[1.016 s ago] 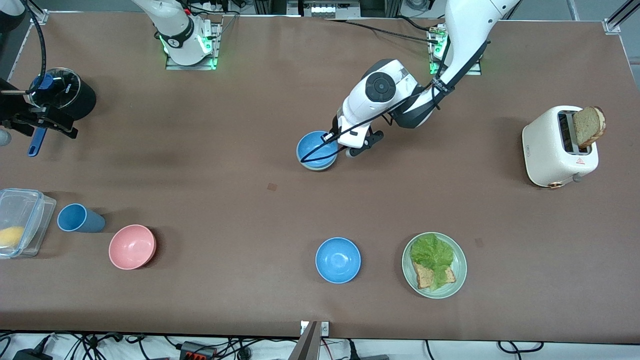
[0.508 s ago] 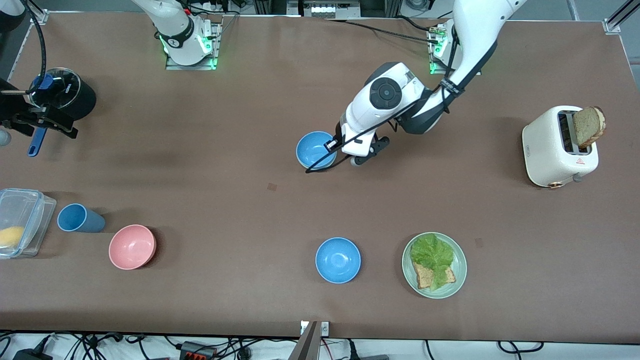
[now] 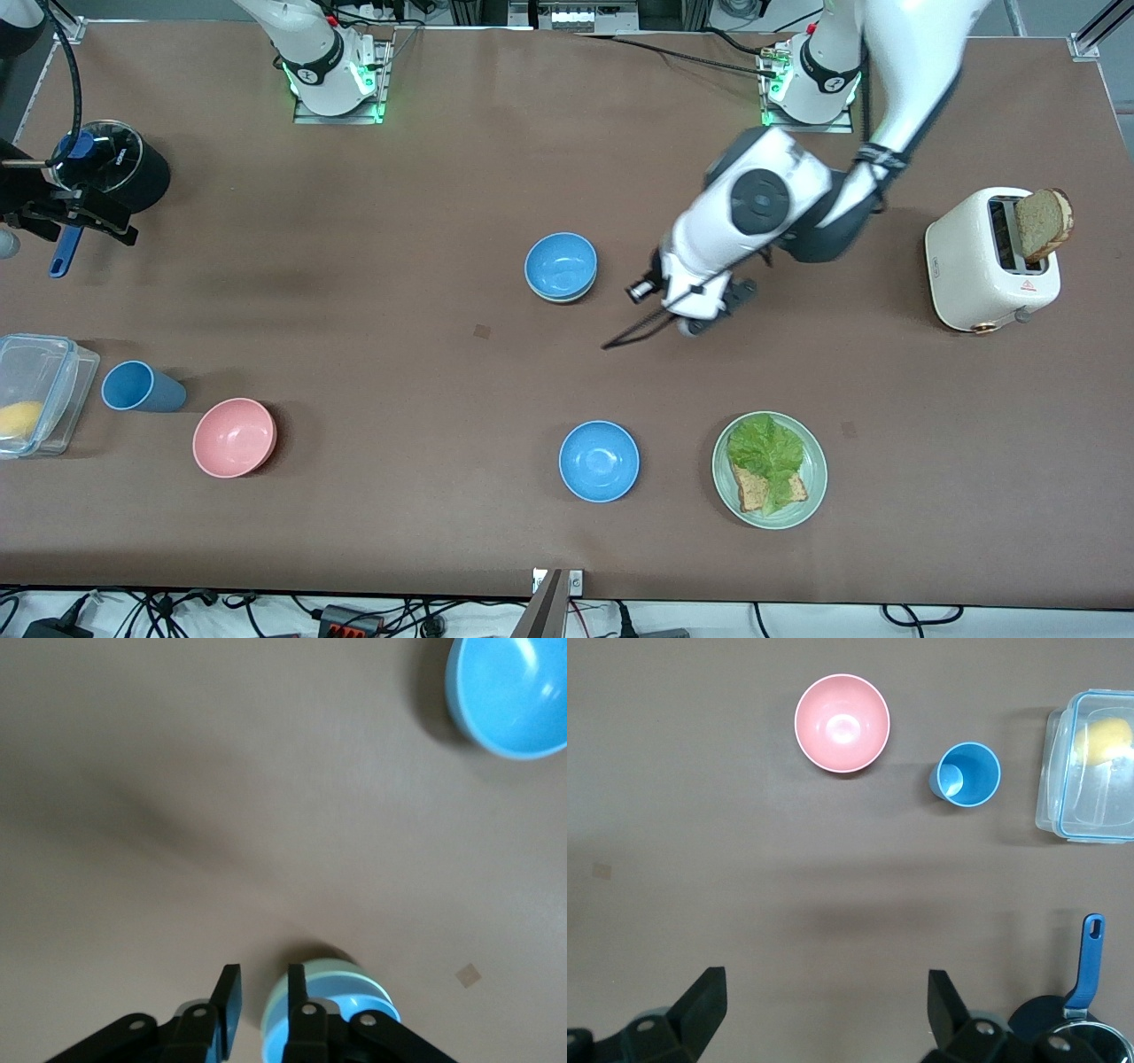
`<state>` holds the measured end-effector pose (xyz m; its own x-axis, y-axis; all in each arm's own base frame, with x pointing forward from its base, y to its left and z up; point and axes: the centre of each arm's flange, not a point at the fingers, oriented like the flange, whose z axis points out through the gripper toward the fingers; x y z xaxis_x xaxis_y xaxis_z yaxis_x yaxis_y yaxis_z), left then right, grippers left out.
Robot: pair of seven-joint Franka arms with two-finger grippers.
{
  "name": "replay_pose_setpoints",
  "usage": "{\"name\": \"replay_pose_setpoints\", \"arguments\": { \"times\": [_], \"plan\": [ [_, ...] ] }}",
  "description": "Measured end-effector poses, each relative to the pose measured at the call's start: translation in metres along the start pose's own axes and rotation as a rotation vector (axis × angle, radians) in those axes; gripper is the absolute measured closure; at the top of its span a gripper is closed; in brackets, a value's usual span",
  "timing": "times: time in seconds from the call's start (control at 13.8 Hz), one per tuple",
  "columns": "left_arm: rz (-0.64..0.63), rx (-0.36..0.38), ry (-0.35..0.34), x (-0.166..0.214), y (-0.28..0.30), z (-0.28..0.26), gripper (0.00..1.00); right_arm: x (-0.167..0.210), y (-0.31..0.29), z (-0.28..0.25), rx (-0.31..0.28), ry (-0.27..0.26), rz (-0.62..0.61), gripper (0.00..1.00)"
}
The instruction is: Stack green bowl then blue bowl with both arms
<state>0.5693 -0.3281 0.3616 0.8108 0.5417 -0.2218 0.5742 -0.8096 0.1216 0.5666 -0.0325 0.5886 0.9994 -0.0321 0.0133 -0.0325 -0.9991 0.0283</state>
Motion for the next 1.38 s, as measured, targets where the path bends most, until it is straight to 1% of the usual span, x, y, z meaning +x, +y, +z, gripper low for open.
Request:
{"name": "replay_pose_setpoints", "arguments": {
  "times": [0.15,0.22,0.29,0.36,0.44,0.65,0.8,0.87,0.94,1.09,1.16,1.23,1.38],
  "plan": [
    [0.064,0.006,0.003,0.026,-0.013,-0.016,0.70,0.000,0.000,0.000,0.000,0.000,0.000,0.00],
    [0.092,0.020,-0.004,0.039,-0.022,-0.021,0.68,0.000,0.000,0.000,0.000,0.000,0.000,0.00],
    [0.125,0.039,-0.015,0.053,-0.032,-0.029,0.68,0.000,0.000,0.000,0.000,0.000,0.000,0.00],
    [0.166,0.061,-0.031,0.069,-0.043,-0.039,0.65,0.000,0.000,0.000,0.000,0.001,0.000,0.00],
    [0.214,0.075,-0.045,0.085,-0.055,-0.052,0.65,0.000,0.000,0.000,0.000,0.001,0.000,0.00],
    [0.304,0.060,-0.044,0.128,-0.084,-0.091,0.62,0.000,0.000,0.000,0.000,0.001,0.000,0.00],
    [0.345,0.054,-0.048,0.151,-0.106,-0.103,0.59,0.000,0.000,0.000,0.000,0.001,0.000,0.00],
    [0.365,0.056,-0.055,0.162,-0.119,-0.110,0.59,0.000,0.000,0.000,0.000,0.001,0.000,0.00],
    [0.379,0.061,-0.066,0.172,-0.131,-0.118,0.56,0.000,0.000,0.000,0.000,0.001,0.000,0.00],
    [0.404,0.065,-0.076,0.189,-0.152,-0.139,0.53,0.000,0.000,0.000,0.000,0.001,0.000,0.00],
    [0.407,0.067,-0.066,0.197,-0.162,-0.150,0.53,0.000,0.000,0.000,0.000,0.001,0.000,0.00],
    [0.398,0.079,-0.047,0.204,-0.172,-0.160,0.50,0.000,0.000,0.000,0.000,0.001,0.000,0.00],
    [0.395,0.124,0.002,0.207,-0.188,-0.181,0.49,0.000,-0.001,0.000,0.000,0.001,-0.001,0.00]
  ]
}}
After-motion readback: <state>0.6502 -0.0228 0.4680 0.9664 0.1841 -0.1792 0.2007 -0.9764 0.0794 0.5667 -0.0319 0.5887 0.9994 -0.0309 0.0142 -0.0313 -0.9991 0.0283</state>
